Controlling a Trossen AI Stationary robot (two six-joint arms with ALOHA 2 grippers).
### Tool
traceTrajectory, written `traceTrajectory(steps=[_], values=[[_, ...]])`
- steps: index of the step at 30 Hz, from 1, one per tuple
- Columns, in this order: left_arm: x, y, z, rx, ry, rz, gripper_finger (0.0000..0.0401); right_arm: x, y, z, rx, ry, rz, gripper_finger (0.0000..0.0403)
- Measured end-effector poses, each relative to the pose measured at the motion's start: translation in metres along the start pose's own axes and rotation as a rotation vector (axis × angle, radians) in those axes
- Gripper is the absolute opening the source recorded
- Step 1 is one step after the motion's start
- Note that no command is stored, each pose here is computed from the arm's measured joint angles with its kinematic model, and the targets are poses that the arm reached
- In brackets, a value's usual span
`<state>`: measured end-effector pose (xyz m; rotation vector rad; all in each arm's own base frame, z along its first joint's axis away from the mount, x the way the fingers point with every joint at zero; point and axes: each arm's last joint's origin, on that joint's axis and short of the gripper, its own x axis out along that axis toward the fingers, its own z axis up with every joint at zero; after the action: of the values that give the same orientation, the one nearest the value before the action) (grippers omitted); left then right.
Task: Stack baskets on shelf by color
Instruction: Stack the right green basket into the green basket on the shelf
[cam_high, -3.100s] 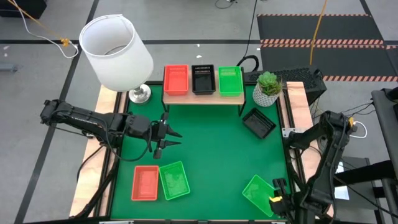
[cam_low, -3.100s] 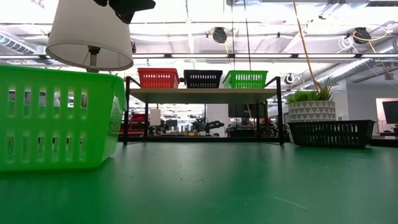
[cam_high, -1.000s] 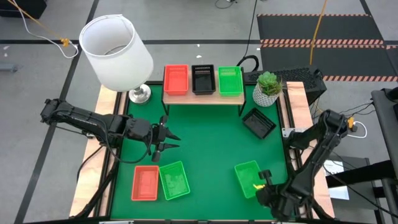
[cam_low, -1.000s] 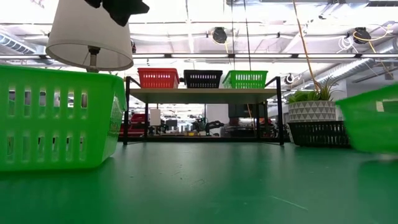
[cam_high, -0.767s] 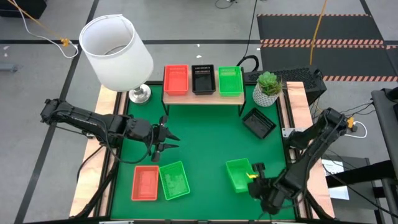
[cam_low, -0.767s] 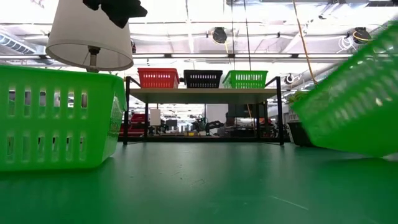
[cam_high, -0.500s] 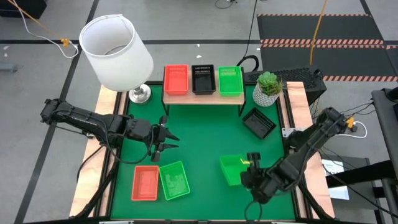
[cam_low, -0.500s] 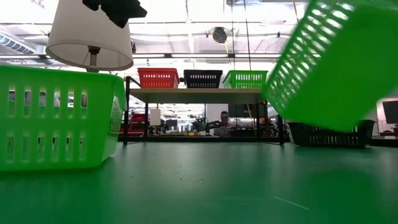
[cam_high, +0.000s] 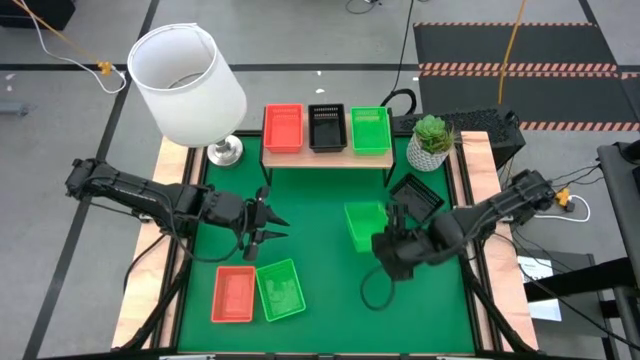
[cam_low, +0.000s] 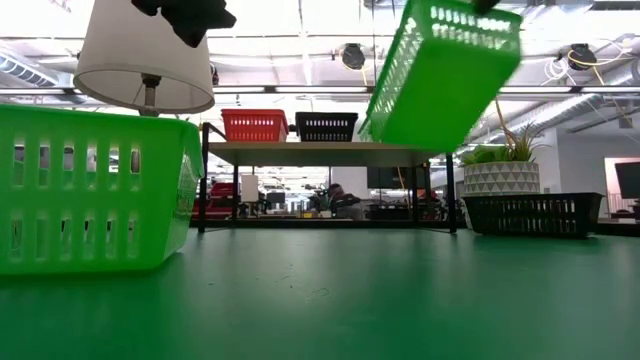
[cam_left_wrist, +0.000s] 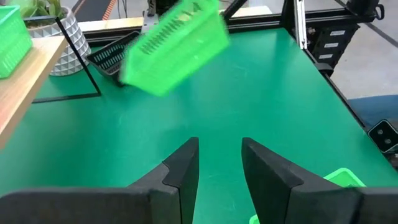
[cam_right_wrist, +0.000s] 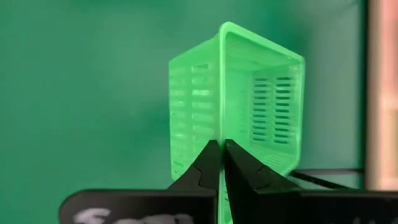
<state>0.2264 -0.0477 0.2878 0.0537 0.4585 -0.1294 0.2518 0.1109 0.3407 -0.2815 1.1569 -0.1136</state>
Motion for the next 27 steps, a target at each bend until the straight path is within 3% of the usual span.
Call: traceTrajectory(steps=[17,22,27], values=[[-0.001,-0.007,0.0,0.025,-0.001,-0.006,0.0124,-0.037,-0.07,0.017,-0.115,-0.046,-0.363,0.0001],[-0.001,-0.007,0.0,0.012,-0.001,-0.006,0.0124,-0.036,-0.096,0.018,-0.155,0.007,-0.483,0.0001],[0.004,-0.008,-0.003,0.004,0.02,-0.006,0.0124,-0.028,-0.127,0.017,-0.137,0.07,-0.524,0.0001]])
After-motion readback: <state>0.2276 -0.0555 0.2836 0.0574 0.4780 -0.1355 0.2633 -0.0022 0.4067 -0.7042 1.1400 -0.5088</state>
